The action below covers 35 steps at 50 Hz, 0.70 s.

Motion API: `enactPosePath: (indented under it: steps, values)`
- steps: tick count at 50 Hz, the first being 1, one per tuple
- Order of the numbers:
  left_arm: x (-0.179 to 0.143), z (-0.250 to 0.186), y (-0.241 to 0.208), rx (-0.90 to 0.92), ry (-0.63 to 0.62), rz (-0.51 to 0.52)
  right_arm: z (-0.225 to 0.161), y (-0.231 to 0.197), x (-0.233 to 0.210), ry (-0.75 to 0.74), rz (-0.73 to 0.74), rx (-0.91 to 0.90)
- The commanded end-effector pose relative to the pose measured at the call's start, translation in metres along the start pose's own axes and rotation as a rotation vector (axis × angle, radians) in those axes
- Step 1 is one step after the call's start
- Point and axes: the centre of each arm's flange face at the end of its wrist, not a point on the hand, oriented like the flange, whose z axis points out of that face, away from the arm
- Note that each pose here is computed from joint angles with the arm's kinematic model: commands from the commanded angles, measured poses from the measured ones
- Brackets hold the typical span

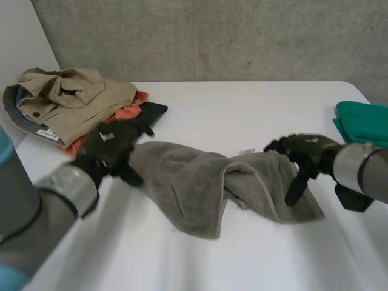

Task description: Fold the laundry.

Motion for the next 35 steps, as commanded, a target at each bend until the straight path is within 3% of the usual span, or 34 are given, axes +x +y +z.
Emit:
enactPosePath:
  steps: [1, 10, 24, 35]
  values:
    - [0.035, -0.011, 0.047, -0.187, 0.098, -0.168, 0.013, 0.032, 0.002, -0.08, 0.149, 0.011]
    - [0.054, 0.004, 0.08, -0.307, 0.133, -0.265, 0.04, 0.052, 0.0, -0.096, 0.195, 0.031]
    - [0.081, 0.047, 0.092, -0.197, 0.102, -0.199, 0.071, 0.067, -0.022, -0.013, 0.105, 0.07]
    - [0.095, 0.071, 0.093, -0.161, 0.09, -0.181, 0.076, 0.052, -0.023, -0.002, 0.066, 0.169]
